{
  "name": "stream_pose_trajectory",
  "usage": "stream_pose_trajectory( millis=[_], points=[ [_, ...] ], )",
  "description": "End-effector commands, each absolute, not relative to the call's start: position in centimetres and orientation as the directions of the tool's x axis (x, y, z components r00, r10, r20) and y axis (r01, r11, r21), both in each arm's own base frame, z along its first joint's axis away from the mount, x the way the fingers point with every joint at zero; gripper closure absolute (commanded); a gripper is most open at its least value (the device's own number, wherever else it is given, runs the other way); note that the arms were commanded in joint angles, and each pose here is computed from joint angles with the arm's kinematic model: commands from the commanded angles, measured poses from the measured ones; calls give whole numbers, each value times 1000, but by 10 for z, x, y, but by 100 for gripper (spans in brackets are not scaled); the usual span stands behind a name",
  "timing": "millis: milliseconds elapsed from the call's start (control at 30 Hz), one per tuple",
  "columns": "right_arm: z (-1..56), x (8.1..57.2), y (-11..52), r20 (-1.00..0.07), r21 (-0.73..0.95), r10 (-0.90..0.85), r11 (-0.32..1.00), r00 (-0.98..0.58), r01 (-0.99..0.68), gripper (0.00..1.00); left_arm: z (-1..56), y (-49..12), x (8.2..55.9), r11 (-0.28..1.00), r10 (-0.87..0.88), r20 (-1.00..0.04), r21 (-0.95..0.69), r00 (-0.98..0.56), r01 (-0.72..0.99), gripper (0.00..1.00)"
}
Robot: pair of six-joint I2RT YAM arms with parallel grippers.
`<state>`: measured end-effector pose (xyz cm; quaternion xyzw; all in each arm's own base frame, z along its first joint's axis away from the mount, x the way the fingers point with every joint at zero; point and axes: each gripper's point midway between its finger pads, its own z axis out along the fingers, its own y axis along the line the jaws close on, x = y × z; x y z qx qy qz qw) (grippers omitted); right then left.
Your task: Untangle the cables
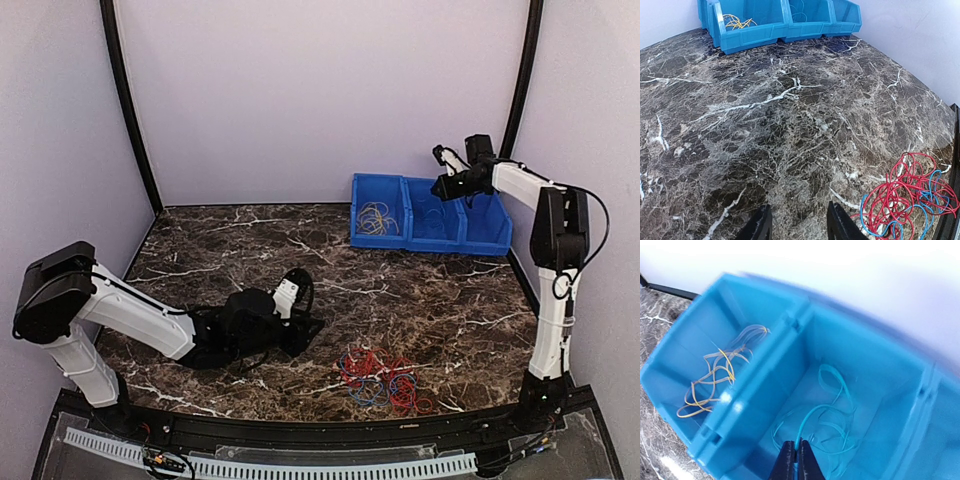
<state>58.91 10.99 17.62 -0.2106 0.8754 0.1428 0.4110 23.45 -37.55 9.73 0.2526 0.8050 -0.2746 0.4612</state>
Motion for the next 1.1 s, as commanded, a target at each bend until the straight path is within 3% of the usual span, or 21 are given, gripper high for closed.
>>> stream_pose_trajectory(
  millis=[0, 167, 333, 500, 700, 833, 1067],
  points=[
    [148, 580, 106, -729, 124, -233, 880, -644, -459, 81, 113, -366, 232, 731, 113, -890, -226, -441, 644, 60],
    [199, 556, 104, -792, 76, -234, 879, -564, -471, 68, 113, -361, 232, 739, 111, -894, -218, -435, 637, 60],
    [244, 519, 108, -841, 54, -239, 856, -486, -515, 66, 108, -367, 239, 755, 147, -889, -182, -433, 630, 59],
    [230, 461, 125, -838, 54, -294, 794, -461, -605, 65, 110, -381, 242, 746, 158, -882, -188, -444, 639, 60],
    [208, 375, 160, -841, 89, -381, 605, -385, -791, 65, 111, -385, 240, 730, 188, -876, -178, -444, 660, 59],
    [183, 306, 194, -818, 148, -475, 371, -325, -917, 65, 111, -390, 236, 701, 289, -858, -112, -424, 705, 60],
    [147, 210, 223, -741, 179, -647, 63, -177, -982, 64, 116, -381, 222, 656, 361, -837, -85, -411, 750, 60]
  ],
)
